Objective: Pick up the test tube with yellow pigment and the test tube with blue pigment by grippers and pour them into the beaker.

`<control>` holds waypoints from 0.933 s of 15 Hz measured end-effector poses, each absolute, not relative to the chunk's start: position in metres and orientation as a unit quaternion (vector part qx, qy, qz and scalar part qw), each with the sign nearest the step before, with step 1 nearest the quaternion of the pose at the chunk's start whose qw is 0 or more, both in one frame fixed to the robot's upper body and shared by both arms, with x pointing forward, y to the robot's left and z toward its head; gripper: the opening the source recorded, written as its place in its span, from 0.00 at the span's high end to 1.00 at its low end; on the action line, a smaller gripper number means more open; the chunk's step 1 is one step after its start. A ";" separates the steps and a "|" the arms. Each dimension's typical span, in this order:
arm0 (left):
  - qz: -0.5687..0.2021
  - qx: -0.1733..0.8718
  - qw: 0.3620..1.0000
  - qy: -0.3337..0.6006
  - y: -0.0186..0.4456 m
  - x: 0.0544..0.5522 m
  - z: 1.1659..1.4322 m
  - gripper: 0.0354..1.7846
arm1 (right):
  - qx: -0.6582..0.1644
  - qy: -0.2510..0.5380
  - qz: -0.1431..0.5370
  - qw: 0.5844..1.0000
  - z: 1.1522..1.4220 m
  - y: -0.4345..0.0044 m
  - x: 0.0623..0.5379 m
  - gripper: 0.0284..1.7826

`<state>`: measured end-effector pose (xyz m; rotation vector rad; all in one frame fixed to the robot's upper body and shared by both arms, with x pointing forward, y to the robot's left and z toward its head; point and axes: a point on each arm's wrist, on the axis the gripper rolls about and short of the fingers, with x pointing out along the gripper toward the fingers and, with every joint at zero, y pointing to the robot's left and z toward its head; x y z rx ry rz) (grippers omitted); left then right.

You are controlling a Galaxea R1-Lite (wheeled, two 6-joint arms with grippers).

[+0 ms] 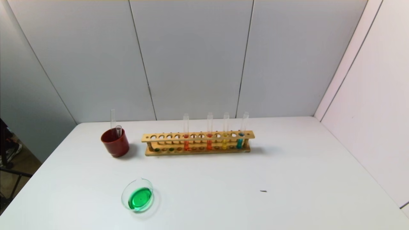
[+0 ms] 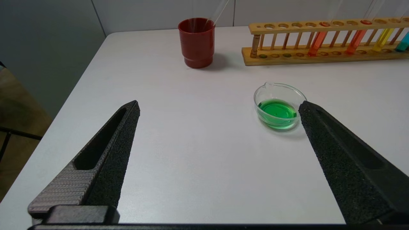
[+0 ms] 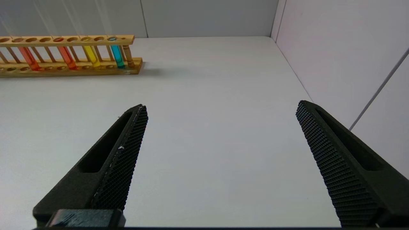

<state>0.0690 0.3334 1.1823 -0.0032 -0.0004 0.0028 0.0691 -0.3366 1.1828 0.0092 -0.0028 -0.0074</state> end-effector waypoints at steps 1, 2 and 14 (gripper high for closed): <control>0.001 -0.001 1.000 0.000 0.333 0.069 1.182 0.02 | 0.005 -0.001 -0.004 1.000 1.183 -0.337 0.069 0.05; 0.001 -0.001 1.000 0.000 0.333 0.069 1.182 0.02 | 0.005 -0.001 -0.004 1.000 1.183 -0.337 0.069 0.05; 0.001 -0.001 1.000 0.000 0.333 0.069 1.182 0.02 | 0.003 0.000 -0.004 1.000 1.183 -0.337 0.069 0.05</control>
